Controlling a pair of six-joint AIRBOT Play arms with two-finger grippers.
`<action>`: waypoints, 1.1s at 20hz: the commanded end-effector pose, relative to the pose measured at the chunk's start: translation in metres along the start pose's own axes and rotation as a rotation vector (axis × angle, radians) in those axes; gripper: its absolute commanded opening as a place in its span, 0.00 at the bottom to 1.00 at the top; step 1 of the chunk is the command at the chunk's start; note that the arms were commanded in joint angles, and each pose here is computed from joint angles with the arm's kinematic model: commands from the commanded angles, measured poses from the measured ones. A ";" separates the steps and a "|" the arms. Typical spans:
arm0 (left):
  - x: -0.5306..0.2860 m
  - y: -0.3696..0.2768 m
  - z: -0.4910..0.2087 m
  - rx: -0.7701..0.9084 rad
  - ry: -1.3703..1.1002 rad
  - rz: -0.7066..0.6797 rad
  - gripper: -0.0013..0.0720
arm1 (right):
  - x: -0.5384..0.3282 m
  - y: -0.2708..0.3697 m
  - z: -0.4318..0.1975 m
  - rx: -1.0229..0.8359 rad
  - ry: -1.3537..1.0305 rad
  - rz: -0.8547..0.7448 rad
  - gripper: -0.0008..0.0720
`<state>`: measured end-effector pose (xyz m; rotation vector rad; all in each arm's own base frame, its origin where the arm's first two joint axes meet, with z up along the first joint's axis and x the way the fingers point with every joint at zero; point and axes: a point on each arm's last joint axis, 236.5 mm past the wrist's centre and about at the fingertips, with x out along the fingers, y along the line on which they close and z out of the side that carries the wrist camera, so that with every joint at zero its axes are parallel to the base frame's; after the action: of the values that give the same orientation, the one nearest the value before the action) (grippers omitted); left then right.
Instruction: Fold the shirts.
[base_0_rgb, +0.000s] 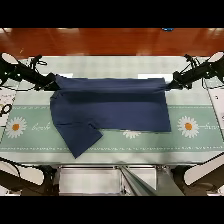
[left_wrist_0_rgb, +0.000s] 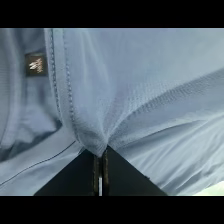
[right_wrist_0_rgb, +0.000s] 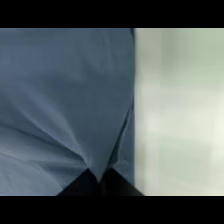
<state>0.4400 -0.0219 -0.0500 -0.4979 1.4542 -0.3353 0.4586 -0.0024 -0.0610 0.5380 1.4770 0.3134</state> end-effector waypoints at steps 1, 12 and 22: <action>0.002 0.006 -0.009 -0.013 0.029 0.008 0.09 | 0.004 0.011 -0.003 0.035 0.008 0.059 0.25; -0.074 0.045 -0.087 -0.247 -0.145 0.079 0.71 | -0.106 -0.054 -0.067 0.232 -0.270 -0.151 0.58; -0.006 0.050 -0.228 -0.632 -0.191 -0.161 0.71 | -0.047 -0.032 -0.165 0.345 -0.404 0.074 0.58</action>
<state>0.2305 0.0195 -0.0640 -1.0606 1.2843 0.0785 0.2909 -0.0436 -0.0387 0.8257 1.1768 -0.0294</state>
